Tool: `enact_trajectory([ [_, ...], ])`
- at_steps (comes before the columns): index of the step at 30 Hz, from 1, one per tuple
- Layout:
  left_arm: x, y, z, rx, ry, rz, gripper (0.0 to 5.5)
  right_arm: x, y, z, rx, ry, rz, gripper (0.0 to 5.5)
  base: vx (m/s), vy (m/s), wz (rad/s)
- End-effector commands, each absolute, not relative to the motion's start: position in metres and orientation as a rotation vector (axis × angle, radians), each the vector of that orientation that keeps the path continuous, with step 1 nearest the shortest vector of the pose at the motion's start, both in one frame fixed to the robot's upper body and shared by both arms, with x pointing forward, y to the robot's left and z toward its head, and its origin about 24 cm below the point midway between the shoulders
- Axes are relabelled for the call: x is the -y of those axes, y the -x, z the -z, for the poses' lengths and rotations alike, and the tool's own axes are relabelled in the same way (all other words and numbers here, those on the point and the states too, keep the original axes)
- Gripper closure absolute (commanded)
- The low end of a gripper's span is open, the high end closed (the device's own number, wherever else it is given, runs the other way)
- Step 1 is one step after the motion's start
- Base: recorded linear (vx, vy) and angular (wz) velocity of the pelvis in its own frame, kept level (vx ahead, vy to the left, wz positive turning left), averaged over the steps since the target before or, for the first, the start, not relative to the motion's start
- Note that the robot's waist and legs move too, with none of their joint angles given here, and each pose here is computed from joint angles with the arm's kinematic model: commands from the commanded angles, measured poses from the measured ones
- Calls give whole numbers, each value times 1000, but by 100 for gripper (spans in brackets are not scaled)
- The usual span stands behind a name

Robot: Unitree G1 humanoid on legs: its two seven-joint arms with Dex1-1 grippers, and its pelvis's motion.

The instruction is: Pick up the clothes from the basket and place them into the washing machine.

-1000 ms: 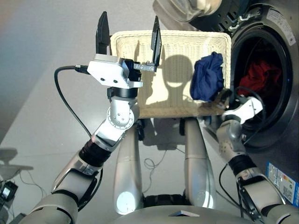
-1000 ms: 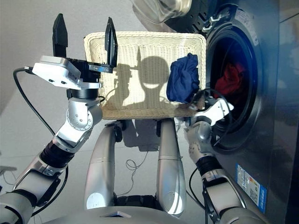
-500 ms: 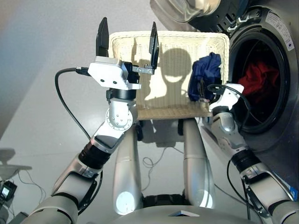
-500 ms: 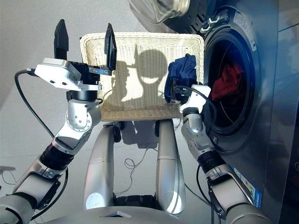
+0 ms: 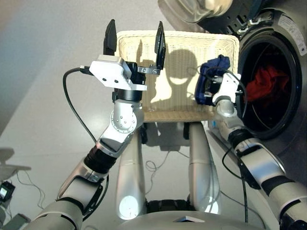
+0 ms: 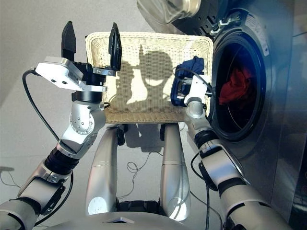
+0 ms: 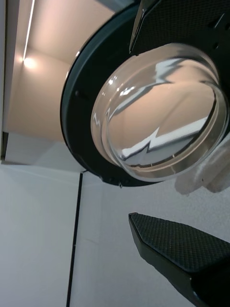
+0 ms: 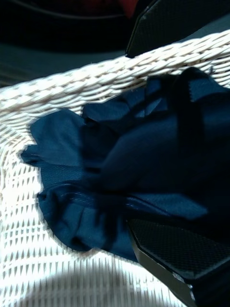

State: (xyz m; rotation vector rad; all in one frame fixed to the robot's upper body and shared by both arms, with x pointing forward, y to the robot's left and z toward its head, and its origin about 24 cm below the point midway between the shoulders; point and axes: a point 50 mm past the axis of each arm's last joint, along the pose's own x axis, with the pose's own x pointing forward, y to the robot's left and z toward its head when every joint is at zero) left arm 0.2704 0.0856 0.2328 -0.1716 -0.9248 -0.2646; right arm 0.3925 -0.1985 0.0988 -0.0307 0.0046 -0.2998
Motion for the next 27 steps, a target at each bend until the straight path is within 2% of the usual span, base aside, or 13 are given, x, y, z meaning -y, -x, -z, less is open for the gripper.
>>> enact_trajectory([
  [1, -81, -246, -262, 1101, 236, 337, 0, 205, -397, -112, 23, 49, 311, 0, 0, 0, 0],
  [11, -75, -243, -271, 1135, 231, 360, 0, 199, -401, -108, -50, 278, 240, 0, 0, 0, 0],
  [18, -70, -241, -278, 1161, 224, 373, 0, 190, -402, -105, -80, 254, 236, 0, 0, 0, 0],
  [27, -75, -242, -278, 1158, 223, 353, 0, 202, -401, -103, -108, 186, 288, 0, 0, 0, 0],
])
